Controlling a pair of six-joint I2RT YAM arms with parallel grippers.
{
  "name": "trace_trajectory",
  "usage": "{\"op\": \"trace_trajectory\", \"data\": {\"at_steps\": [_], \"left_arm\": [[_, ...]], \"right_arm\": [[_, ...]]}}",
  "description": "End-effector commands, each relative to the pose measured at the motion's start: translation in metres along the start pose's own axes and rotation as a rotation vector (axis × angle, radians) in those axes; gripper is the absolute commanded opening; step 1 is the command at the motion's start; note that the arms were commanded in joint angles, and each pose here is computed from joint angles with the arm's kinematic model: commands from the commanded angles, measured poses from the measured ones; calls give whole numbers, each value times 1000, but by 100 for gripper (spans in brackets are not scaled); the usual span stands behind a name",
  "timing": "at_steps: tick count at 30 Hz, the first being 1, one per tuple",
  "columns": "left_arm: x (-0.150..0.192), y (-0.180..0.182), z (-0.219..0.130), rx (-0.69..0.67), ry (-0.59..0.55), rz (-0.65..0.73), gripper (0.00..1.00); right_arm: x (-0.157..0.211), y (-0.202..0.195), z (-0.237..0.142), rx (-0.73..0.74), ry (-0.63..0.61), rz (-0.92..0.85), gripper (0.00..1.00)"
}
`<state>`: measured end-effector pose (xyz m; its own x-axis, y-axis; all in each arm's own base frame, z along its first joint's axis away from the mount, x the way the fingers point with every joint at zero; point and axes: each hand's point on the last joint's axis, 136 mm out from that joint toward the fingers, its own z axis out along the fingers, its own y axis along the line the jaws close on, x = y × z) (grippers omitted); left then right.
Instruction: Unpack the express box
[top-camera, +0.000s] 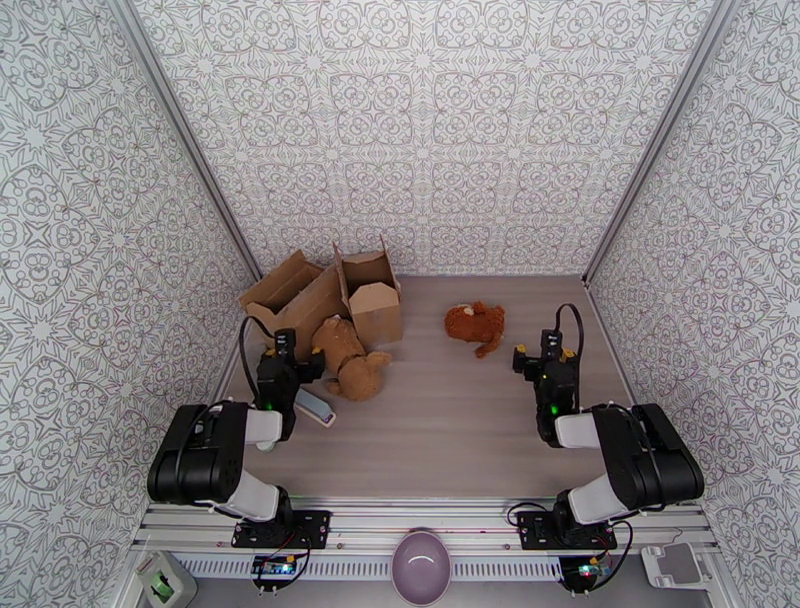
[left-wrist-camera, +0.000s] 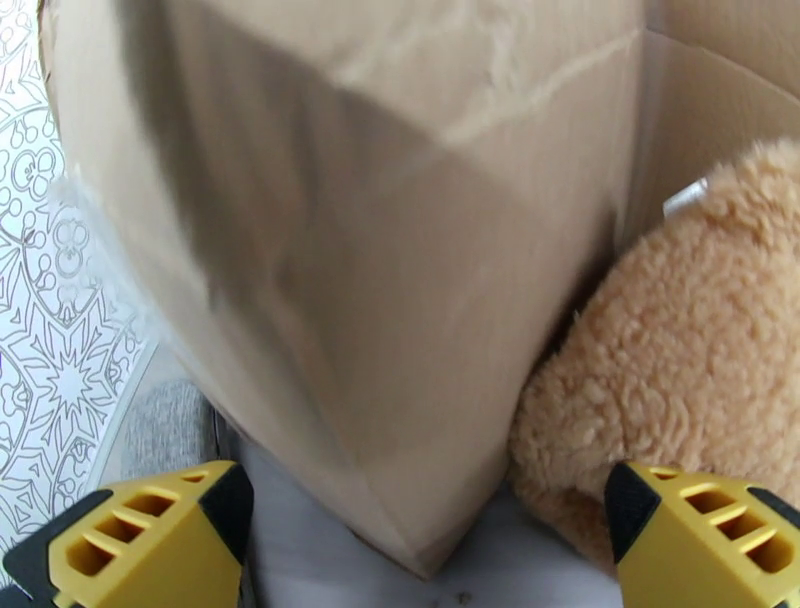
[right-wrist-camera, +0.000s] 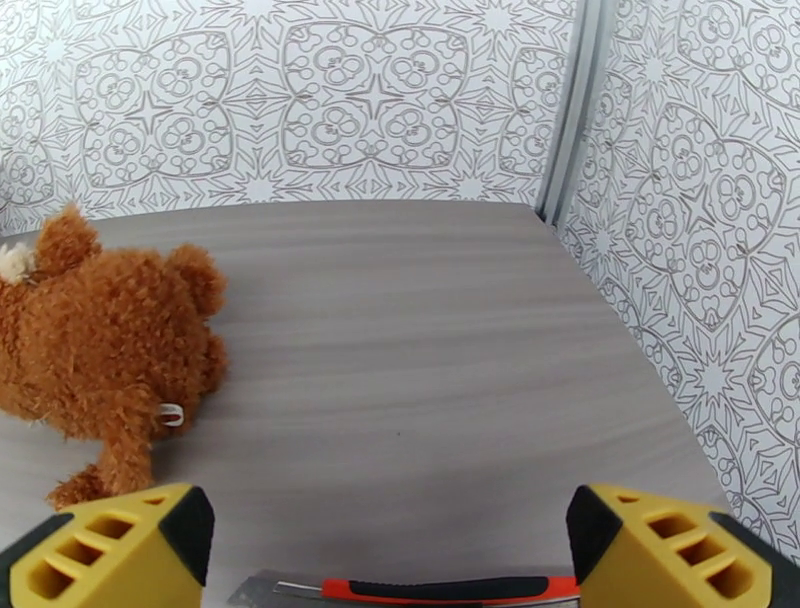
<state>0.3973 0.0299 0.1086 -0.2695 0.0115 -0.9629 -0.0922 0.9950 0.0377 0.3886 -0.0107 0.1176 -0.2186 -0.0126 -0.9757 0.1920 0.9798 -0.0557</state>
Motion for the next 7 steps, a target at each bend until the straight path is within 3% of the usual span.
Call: {"op": "trace_trajectory", "data": {"at_steps": [1,7], "left_arm": [[-4,2,4,-4,4,-18,99],[-4,2,4,-6,5,-17,99]], "right_arm": [[-5,2,7,-9,0,5,99],[-6,1,5,-16,-8,13,99]]}}
